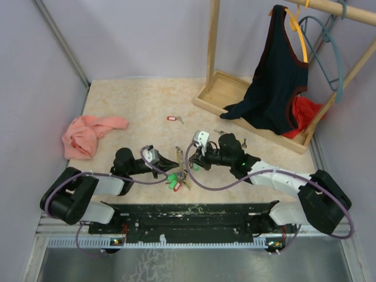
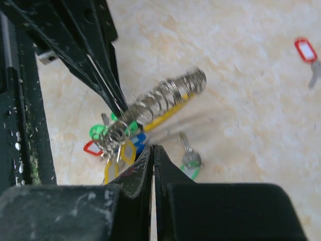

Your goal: Put the keys on the keyring

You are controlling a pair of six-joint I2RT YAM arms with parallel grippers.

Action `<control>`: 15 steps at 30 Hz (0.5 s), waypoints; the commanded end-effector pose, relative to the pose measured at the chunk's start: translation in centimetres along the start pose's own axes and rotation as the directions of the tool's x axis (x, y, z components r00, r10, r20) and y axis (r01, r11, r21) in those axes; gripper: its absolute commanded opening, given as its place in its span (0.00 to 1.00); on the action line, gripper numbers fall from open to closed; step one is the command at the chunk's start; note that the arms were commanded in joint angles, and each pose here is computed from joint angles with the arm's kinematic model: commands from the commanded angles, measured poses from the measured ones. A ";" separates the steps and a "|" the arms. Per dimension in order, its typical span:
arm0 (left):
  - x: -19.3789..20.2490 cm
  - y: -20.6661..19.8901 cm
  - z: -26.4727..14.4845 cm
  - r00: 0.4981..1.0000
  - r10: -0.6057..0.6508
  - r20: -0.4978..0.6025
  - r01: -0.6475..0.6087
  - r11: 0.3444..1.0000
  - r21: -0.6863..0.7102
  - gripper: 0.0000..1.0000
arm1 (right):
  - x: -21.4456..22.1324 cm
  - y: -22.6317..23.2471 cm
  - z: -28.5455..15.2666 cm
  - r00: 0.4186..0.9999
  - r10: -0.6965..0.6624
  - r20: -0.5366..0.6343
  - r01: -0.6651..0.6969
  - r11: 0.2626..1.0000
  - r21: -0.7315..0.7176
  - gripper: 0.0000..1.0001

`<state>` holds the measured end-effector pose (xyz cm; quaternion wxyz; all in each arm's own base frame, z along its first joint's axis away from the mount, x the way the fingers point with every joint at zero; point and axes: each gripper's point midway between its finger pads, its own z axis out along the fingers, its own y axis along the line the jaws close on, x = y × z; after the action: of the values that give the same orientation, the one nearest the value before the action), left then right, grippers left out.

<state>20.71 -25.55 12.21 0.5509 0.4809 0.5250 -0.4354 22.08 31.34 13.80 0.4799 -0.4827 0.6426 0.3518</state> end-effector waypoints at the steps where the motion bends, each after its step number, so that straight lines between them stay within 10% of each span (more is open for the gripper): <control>1: -0.4 1.3 -0.4 0.999 0.038 0.005 -0.038 0.996 -0.080 0.00 | 0.7 -2.1 -2.4 0.973 0.204 -0.108 -0.178 0.961 0.211 0.00; 8: -0.3 1.8 -0.5 1.000 0.030 -0.002 -0.030 0.993 -0.117 0.00 | 5.9 -2.6 -6.0 0.795 0.557 -0.242 -0.382 0.768 0.515 0.00; 15: -0.2 1.8 -0.5 1.000 0.018 -0.005 -0.019 0.993 -0.117 0.00 | 9.3 -4.7 -7.0 0.700 0.645 -0.309 -0.296 0.654 0.696 0.00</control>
<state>22.19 -24.92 11.72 0.5667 0.4530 0.5570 -0.4043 22.44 22.92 7.75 0.3041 -0.2451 0.9037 0.1751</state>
